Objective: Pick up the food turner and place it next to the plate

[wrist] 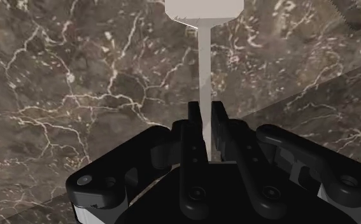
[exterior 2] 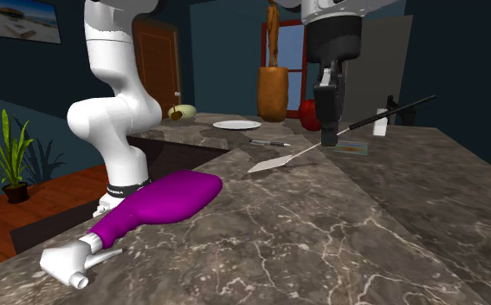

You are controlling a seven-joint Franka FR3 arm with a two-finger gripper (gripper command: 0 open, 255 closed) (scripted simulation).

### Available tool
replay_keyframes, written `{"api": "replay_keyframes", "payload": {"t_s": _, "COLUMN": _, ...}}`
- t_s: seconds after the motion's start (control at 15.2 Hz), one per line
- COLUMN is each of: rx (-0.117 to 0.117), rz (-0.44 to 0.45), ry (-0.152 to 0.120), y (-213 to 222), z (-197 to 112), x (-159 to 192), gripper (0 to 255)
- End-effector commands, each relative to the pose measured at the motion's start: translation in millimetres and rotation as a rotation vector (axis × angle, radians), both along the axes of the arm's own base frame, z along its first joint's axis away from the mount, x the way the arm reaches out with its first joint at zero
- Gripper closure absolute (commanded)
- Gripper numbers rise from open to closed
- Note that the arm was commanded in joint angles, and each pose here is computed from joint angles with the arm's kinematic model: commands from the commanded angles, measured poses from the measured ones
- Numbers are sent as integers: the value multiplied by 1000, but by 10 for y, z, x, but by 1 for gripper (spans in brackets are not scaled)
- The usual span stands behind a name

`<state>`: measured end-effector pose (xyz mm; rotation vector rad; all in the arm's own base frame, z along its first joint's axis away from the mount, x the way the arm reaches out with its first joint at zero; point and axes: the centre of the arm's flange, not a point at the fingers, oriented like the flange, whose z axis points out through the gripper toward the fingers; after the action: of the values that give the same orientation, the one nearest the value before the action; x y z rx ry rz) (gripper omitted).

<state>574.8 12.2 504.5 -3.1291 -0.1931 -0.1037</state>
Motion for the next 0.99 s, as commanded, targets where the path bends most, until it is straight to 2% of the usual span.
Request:
{"api": "replay_keyframes", "payload": {"t_s": 0.0, "rx": 0, "rz": 0, "ry": 0, "y": 134, "z": -5, "x": -216, "gripper": 255}}
{"api": "replay_keyframes", "payload": {"t_s": 0.92, "rx": 0, "rz": 0, "ry": 0, "y": 1195, "z": -4, "x": -1730, "gripper": 255}}
